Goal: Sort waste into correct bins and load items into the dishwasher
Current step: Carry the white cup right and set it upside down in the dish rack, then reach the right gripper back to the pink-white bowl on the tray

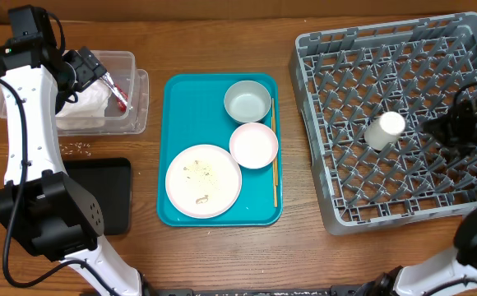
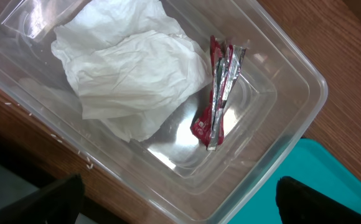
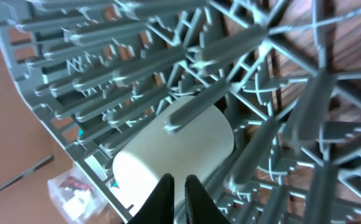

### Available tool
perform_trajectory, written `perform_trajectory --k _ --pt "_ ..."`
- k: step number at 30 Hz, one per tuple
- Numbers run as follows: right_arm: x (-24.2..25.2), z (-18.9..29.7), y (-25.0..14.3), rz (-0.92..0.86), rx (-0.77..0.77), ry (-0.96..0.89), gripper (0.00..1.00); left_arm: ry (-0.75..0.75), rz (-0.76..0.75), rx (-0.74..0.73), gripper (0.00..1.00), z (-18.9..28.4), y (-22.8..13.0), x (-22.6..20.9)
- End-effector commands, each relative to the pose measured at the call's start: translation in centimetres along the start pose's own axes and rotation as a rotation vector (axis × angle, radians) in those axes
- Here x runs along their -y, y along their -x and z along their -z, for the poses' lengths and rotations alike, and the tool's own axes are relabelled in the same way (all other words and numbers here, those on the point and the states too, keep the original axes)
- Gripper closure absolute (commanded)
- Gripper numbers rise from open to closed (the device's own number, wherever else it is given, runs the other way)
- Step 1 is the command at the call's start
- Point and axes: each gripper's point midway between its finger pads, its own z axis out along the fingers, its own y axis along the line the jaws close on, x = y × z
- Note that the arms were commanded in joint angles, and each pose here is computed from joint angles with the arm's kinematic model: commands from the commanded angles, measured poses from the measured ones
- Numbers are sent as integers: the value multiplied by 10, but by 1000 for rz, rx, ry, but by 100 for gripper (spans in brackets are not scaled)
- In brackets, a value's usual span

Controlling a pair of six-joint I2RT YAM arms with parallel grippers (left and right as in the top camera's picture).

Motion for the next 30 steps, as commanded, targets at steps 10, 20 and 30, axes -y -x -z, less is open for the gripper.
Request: perform_trajectory --k 10,20,30 --pt "-76 -42 -67 381 -16 -162 48 -29 9 53 0 23 10 5" --pt "-188 -113 -186 810 0 -46 11 -29 9 53 0 23 10 5" --pt "-194 -173 -290 963 -87 -72 19 -29 9 53 0 23 10 5"
